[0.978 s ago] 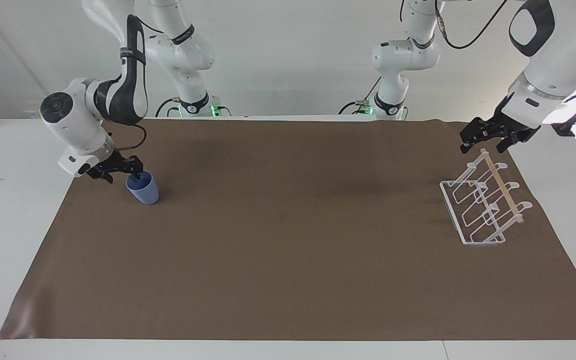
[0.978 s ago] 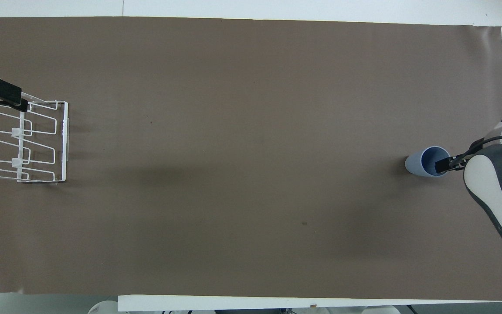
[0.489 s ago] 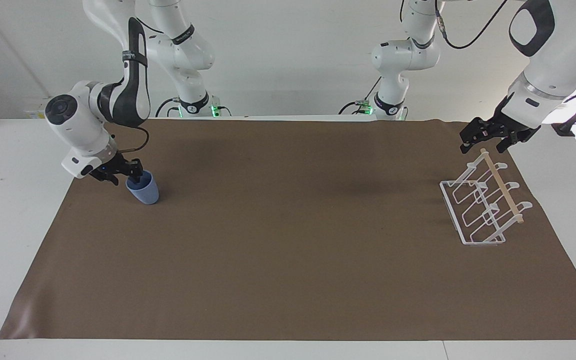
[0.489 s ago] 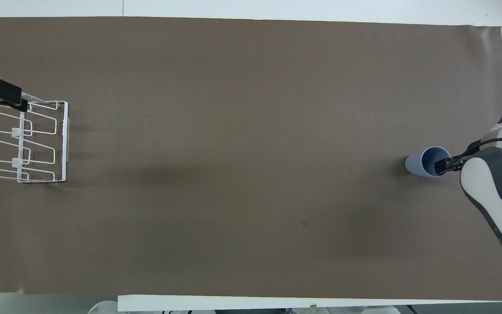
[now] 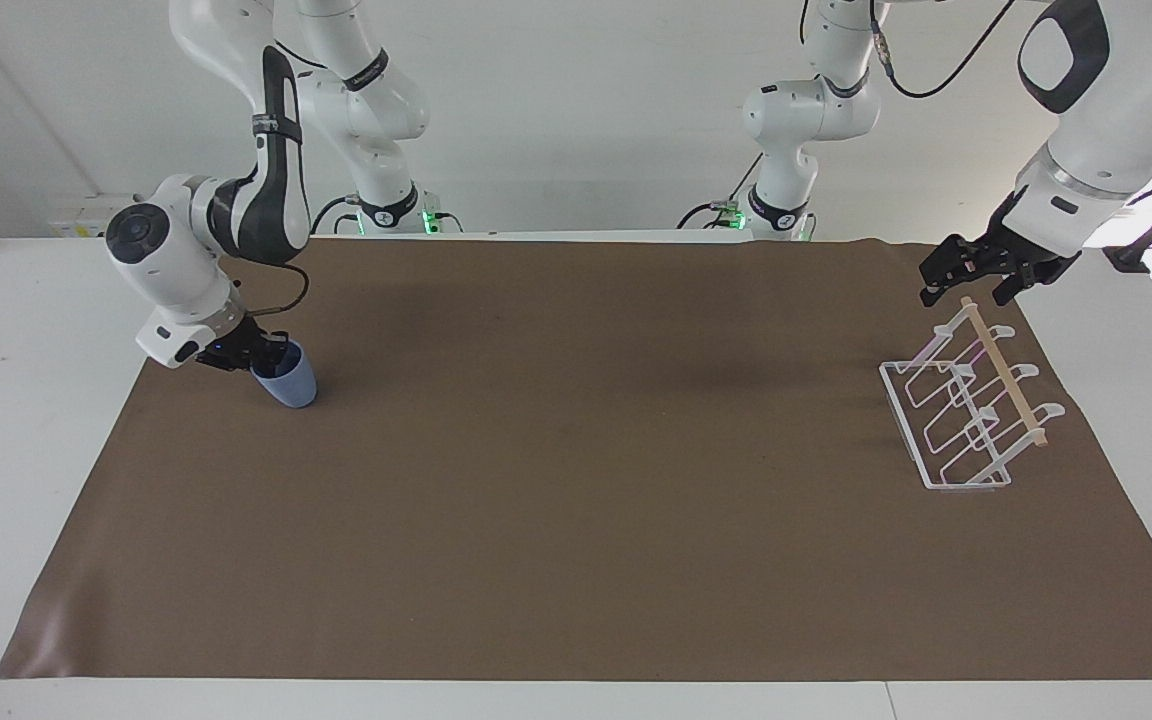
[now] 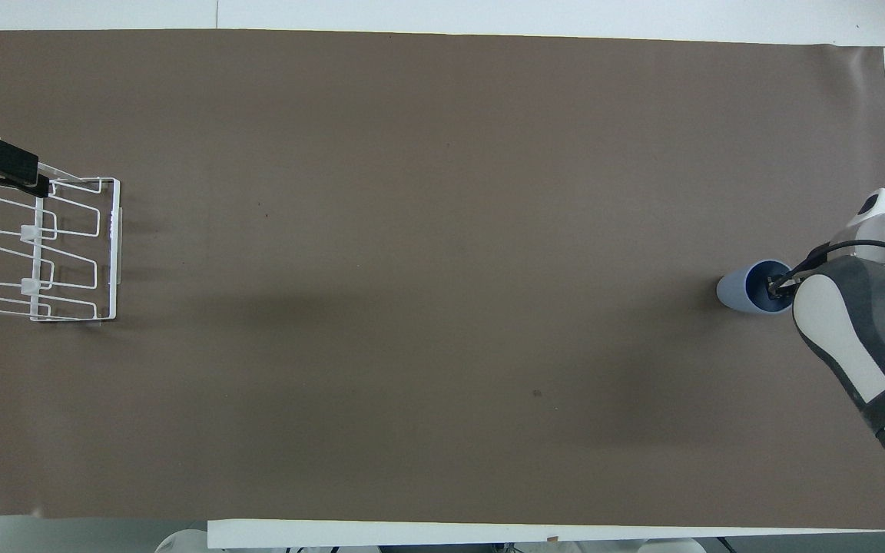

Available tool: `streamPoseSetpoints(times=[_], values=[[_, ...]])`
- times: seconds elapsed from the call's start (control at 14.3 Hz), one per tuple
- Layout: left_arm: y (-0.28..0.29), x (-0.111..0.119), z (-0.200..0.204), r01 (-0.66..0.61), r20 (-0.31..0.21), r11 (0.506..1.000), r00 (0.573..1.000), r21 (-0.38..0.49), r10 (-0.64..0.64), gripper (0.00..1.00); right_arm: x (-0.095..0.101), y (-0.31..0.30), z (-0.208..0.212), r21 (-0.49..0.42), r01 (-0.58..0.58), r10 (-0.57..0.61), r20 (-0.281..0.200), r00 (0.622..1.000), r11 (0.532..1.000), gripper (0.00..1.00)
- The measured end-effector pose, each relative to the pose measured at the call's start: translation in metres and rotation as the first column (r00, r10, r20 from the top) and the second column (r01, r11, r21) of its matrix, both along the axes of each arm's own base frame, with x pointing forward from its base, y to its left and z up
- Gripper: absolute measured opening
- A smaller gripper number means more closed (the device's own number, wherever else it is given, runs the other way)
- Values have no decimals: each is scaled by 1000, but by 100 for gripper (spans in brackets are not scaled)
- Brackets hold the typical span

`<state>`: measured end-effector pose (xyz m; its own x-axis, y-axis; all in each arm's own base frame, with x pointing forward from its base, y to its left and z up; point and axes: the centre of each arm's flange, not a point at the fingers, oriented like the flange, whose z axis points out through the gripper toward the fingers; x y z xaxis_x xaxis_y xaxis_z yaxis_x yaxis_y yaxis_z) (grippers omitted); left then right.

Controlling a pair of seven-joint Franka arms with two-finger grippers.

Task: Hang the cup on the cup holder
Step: 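Grasp the blue cup rim with the right gripper, then lift the cup with the right gripper while the left gripper approaches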

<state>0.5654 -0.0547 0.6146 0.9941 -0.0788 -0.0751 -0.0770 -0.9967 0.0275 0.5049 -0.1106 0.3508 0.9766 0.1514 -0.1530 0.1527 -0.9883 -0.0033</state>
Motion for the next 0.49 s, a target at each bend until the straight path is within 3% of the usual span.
streamPoseSetpoints(times=[0.35, 0.49], values=[[-3, -21, -17, -7, -64, 1000, 998, 11, 7, 100, 12, 5, 43, 42, -95, 97, -46, 994, 995, 5], [-2, -26, -18, -28, -69, 1000, 997, 15, 29, 100, 15, 21, 72, 200, -39, 50, -46, 998, 979, 5]])
